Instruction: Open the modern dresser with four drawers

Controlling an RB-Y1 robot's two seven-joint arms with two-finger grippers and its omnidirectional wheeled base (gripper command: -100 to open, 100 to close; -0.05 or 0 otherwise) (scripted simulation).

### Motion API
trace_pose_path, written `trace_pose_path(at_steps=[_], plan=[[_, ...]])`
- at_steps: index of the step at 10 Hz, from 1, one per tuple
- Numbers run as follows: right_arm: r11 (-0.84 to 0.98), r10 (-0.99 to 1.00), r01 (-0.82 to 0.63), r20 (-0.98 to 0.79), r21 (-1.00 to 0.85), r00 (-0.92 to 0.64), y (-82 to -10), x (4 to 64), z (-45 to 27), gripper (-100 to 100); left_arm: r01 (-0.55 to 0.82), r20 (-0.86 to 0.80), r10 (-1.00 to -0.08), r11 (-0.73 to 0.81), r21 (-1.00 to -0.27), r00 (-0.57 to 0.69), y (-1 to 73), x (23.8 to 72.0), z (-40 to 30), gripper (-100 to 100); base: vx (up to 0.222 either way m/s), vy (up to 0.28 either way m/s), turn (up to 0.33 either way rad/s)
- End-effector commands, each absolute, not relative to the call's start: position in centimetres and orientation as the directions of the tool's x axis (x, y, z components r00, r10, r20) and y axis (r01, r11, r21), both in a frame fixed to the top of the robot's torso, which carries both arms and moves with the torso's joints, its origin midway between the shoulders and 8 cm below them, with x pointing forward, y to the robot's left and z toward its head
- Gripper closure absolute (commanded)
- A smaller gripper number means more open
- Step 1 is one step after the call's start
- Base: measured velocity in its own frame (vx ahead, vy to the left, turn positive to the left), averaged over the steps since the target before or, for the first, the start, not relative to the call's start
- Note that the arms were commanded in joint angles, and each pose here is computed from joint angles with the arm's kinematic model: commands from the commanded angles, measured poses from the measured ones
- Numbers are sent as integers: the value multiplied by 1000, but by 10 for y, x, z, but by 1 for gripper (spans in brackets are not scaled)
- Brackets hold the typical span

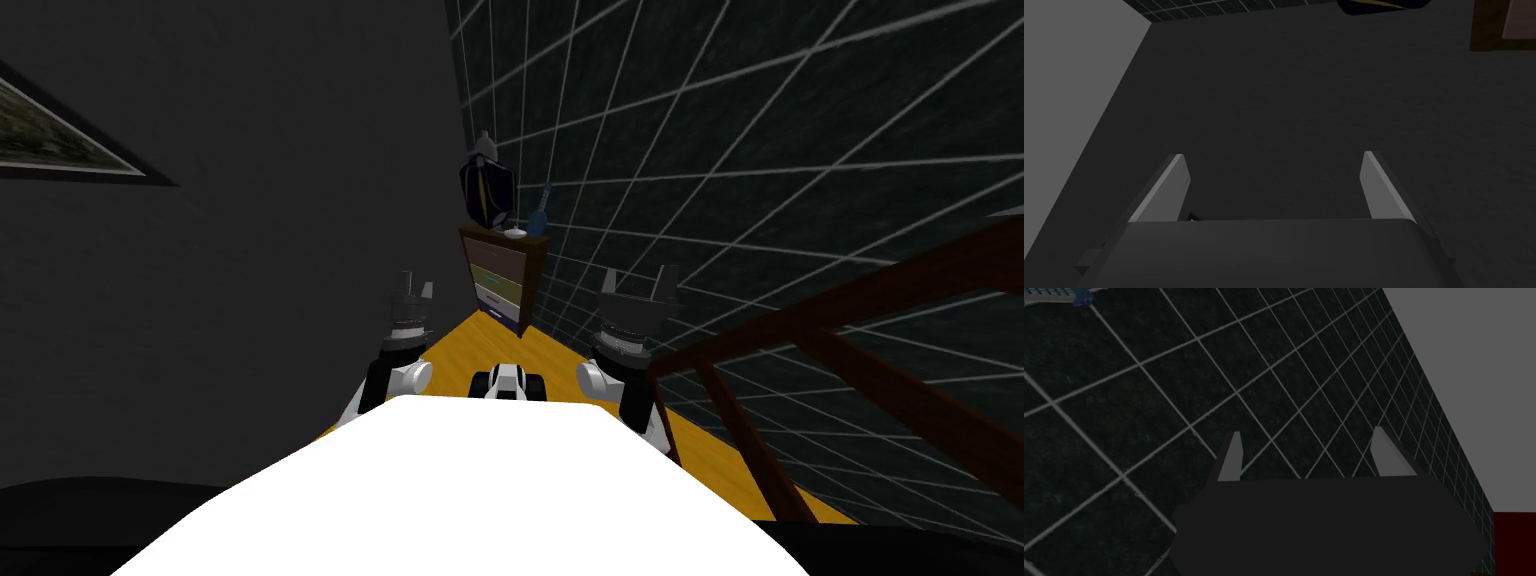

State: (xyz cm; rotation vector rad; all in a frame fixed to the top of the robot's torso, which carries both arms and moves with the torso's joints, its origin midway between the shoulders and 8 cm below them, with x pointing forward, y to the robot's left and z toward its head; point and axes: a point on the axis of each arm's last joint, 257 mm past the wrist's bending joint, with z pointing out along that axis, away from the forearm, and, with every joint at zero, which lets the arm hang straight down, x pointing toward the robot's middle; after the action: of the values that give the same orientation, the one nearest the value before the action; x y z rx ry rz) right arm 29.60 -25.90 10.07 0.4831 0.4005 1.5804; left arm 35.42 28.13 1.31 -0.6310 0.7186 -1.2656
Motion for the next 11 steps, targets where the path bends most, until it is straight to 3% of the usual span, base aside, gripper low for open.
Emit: trace_pose_path(at_steps=[1, 11], plan=[[-67, 997, -846, 65, 529, -38, -259, 296, 101, 0, 558, -161, -975, 220, -800, 154, 297, 365, -3, -100, 21, 38, -242], [-67, 997, -846, 65, 529, -38, -259, 296, 101, 0, 273, -263, -937, 321, -907, 229, 400, 392, -67, -100, 23, 53, -333]])
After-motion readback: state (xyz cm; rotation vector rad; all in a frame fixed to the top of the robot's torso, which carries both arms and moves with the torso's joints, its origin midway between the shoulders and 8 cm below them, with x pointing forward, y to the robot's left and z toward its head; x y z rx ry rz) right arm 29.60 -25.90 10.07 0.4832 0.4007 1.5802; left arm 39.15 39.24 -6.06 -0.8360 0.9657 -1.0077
